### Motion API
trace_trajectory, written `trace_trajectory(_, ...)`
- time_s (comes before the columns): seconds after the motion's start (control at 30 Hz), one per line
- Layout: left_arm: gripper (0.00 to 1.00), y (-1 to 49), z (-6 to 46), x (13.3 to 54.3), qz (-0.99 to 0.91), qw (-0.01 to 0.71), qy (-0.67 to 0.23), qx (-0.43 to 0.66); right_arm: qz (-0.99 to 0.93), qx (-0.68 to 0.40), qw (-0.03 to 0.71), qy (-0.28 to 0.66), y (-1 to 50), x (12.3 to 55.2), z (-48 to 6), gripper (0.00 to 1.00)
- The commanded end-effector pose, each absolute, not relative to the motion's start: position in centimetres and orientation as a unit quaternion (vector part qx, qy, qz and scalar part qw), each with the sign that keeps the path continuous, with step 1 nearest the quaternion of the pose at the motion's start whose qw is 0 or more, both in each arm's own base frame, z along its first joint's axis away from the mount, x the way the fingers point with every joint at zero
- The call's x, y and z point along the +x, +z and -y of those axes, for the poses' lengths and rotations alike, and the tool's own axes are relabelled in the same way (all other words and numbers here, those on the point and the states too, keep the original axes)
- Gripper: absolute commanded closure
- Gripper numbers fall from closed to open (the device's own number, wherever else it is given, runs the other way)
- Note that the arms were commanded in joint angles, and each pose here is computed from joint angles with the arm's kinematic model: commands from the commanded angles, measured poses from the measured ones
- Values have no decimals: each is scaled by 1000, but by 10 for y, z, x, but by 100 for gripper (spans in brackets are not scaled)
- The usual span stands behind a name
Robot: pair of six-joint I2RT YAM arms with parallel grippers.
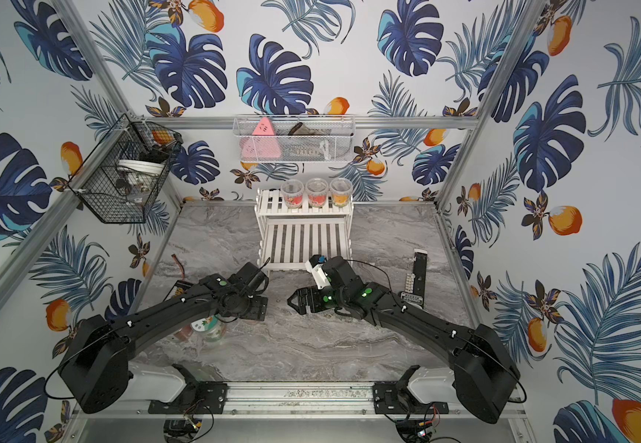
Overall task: Place the seed container on the shelf
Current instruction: Pick up the seed jar at the center of the board.
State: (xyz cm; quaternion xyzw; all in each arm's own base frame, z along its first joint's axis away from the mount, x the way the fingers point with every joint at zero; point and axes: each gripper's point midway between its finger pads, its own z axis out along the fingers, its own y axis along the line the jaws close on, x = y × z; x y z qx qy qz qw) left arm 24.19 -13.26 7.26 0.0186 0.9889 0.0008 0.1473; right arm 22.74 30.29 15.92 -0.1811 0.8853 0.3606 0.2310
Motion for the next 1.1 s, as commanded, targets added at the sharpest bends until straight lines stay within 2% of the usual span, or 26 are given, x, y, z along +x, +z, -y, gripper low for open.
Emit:
trace_trajectory(0.0, 16, 78, 140, 245, -985, 171, 1, -8, -891, -185, 236, 342, 156, 230, -298, 0)
trace_trajectory(0.17, 16, 76, 158, 237, -984, 177, 9, -16, -896, -178, 243, 326, 152, 230, -290, 0)
trace_trajectory(0.33, 11, 82, 175, 235, -982, 189, 1, -5, -901, -162, 261, 306, 147, 231, -276, 0)
trace_trajectory(0.63, 5, 93, 166, 236, -972, 217, 12, 87, -906, -155, 237, 313, 134, 226, -278, 0)
trace_trajectory(0.83, 7, 73, 172, 238, -972, 188, -5, 143, -909, -152, 227, 315, 129, 226, -280, 0)
trace_trajectory(1.07, 13, 75, 175, 246, -969, 205, -28, 138, -911, -151, 230, 308, 128, 226, -277, 0)
